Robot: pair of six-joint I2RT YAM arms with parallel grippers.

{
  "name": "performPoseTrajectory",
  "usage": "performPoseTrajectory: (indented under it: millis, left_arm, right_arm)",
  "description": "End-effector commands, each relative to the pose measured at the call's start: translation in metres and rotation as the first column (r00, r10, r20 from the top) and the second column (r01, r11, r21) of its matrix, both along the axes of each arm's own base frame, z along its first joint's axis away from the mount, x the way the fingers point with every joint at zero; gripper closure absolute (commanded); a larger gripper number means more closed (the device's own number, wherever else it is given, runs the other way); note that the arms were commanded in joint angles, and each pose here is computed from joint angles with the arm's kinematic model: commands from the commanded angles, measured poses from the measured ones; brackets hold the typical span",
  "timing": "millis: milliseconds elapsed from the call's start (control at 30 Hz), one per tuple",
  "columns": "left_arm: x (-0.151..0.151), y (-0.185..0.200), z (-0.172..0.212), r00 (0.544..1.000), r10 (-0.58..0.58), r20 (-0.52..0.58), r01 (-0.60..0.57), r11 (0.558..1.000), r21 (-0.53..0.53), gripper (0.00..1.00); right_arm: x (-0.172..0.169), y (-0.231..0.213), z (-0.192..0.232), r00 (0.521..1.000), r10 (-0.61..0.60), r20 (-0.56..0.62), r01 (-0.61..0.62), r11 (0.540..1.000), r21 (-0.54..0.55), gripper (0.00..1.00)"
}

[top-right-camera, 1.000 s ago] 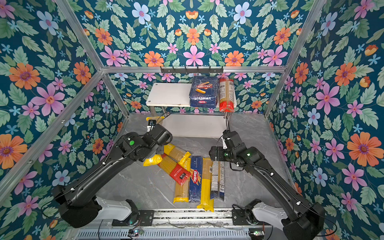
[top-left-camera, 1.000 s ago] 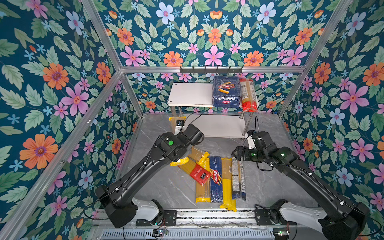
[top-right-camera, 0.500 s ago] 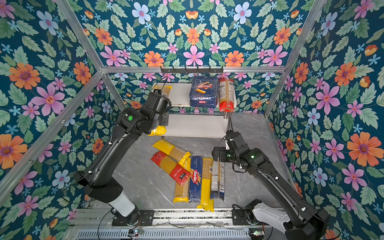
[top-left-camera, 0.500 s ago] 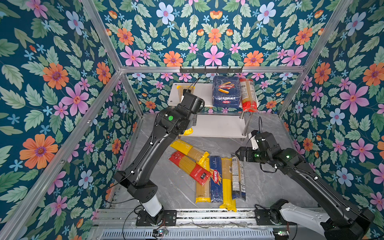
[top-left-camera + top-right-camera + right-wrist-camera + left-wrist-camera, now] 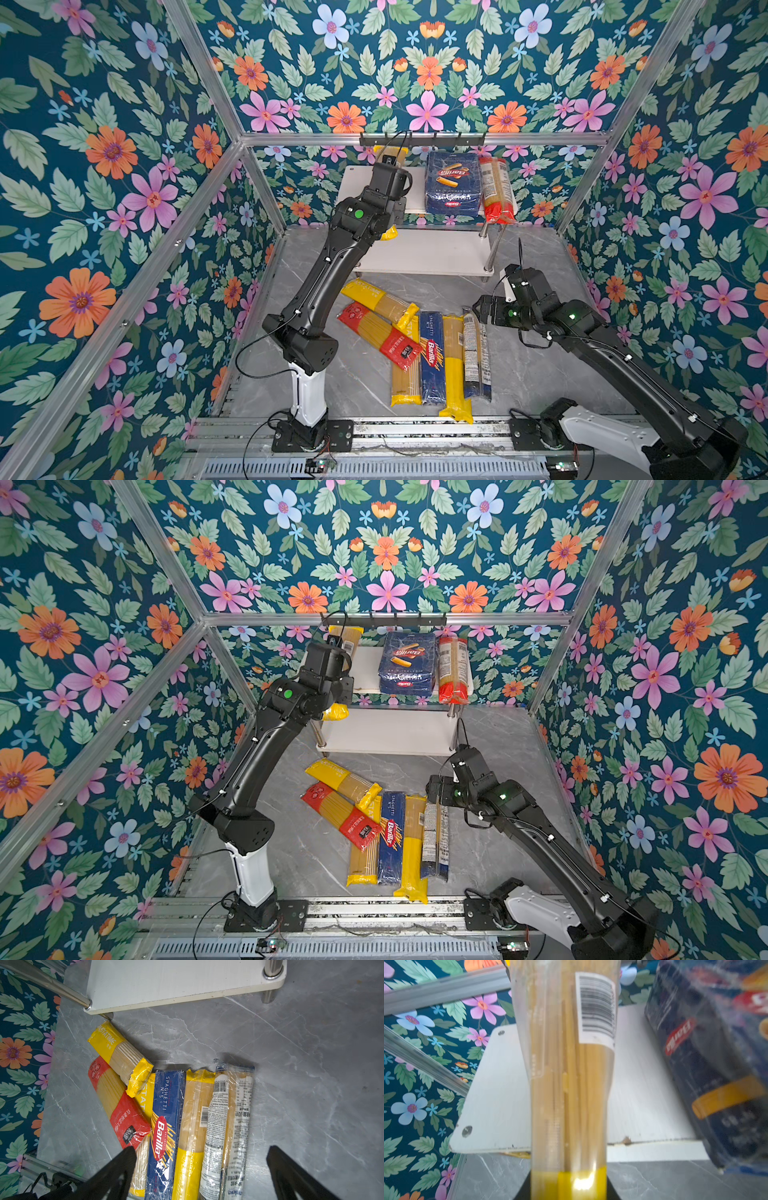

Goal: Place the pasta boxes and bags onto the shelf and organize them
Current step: 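Carry the upright bag with the left gripper to the top shelf, then stand the bag beside the Barilla box and open the left gripper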

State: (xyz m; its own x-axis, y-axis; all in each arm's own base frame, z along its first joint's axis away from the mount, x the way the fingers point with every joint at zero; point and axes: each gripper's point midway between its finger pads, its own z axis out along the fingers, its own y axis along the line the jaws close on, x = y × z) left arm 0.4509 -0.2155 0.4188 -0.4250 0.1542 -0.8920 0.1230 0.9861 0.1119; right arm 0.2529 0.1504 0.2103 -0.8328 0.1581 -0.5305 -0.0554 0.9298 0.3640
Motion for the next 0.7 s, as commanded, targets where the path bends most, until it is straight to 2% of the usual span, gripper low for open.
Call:
performPoseTrajectory:
  millis: [0,167,667]
  left_arm:
    - [0.014,-0.006,0.065,0.975,0.007,0.221,0.028,0.988,-0.151,1.00]
    - [0.022,-0.014,0.075,0.964,-0.014,0.264,0.072,0.974,-0.214,1.00]
    - [0.055,-0.044,0.034,0.976,-0.074,0.205,0.132,0.949,-0.288,1.00]
  right_arm:
    - [0.005,-0.004,0.005,0.999,-0.036,0.020,0.036,0.999,-0.008,0.01]
    - [0.008,-0.010,0.011,0.998,-0.048,0.041,0.049,0.998,-0.040,0.01]
    - [0.010,-0.014,0.009,0.998,-0.057,0.038,0.060,0.995,-0.077,0.01]
